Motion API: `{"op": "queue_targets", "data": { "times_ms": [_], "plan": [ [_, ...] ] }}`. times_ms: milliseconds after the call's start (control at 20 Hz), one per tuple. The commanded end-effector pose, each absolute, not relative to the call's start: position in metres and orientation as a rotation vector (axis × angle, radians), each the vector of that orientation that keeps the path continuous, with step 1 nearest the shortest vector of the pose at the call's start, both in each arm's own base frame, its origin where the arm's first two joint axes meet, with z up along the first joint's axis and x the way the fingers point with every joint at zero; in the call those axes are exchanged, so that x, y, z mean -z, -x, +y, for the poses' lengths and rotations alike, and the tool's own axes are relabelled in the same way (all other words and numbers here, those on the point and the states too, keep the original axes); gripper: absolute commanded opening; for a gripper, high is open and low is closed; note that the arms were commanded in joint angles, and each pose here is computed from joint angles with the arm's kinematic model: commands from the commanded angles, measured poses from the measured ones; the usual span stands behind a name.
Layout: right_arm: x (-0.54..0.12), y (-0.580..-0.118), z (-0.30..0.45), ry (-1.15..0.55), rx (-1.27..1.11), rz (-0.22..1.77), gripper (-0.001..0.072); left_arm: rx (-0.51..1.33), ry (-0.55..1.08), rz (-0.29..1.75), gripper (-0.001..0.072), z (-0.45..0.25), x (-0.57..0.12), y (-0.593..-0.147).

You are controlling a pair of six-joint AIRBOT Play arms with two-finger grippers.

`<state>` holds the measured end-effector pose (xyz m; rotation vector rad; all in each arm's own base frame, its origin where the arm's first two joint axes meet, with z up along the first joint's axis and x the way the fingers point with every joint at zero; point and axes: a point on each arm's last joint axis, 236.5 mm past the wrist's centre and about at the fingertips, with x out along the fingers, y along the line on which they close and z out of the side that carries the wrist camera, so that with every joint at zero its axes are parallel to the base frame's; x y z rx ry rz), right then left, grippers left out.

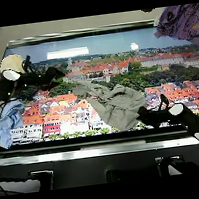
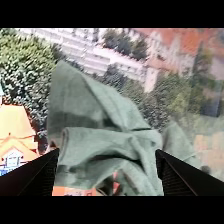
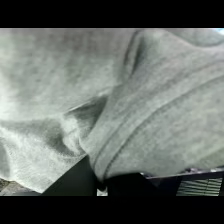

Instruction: Fold the clothes and pants, and hang the long-sleeved shirts on hangers.

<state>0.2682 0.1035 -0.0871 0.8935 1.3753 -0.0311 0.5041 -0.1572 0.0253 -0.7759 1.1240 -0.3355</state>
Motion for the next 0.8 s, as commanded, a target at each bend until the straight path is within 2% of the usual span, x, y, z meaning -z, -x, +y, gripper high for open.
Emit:
{"op": "queue_targets", "data": {
  "times_ms": [0, 400, 450, 500, 550, 650, 750],
  "plan": [
    [0.074, -0.266, 0.107, -0.887, -0.001, 1.368, 0.0034, 0.365, 0.744, 1.22, 0.0716, -0.174, 0.028, -0.5],
    [0.073, -0.268, 0.107, -0.915, 0.022, 1.363, 0.0034, 0.421, 0.704, 1.317, 0.0695, -0.218, 0.088, -0.485],
    [0.073, -0.268, 0.107, -0.917, 0.022, 1.361, 0.0034, 0.416, 0.705, 1.314, 0.0551, -0.217, 0.09, -0.487],
    [0.073, -0.269, 0.107, -0.921, 0.021, 1.361, 0.0034, 0.412, 0.713, 1.304, 0.015, -0.215, 0.088, -0.49],
    [0.07, -0.271, 0.108, -0.924, 0.016, 1.354, 0.0033, 0.413, 0.735, 1.283, 0.0018, -0.212, 0.08, -0.496],
    [0.052, -0.289, 0.105, -0.872, -0.023, 1.299, 0.0032, 0.468, 0.724, 1.198, 0.0018, -0.204, 0.042, -0.514],
    [0.012, -0.323, 0.091, -0.756, -0.055, 1.197, 0.0031, 0.536, 0.63, 1.065, 0.0017, -0.188, -0.017, -0.533]
  ]
}}
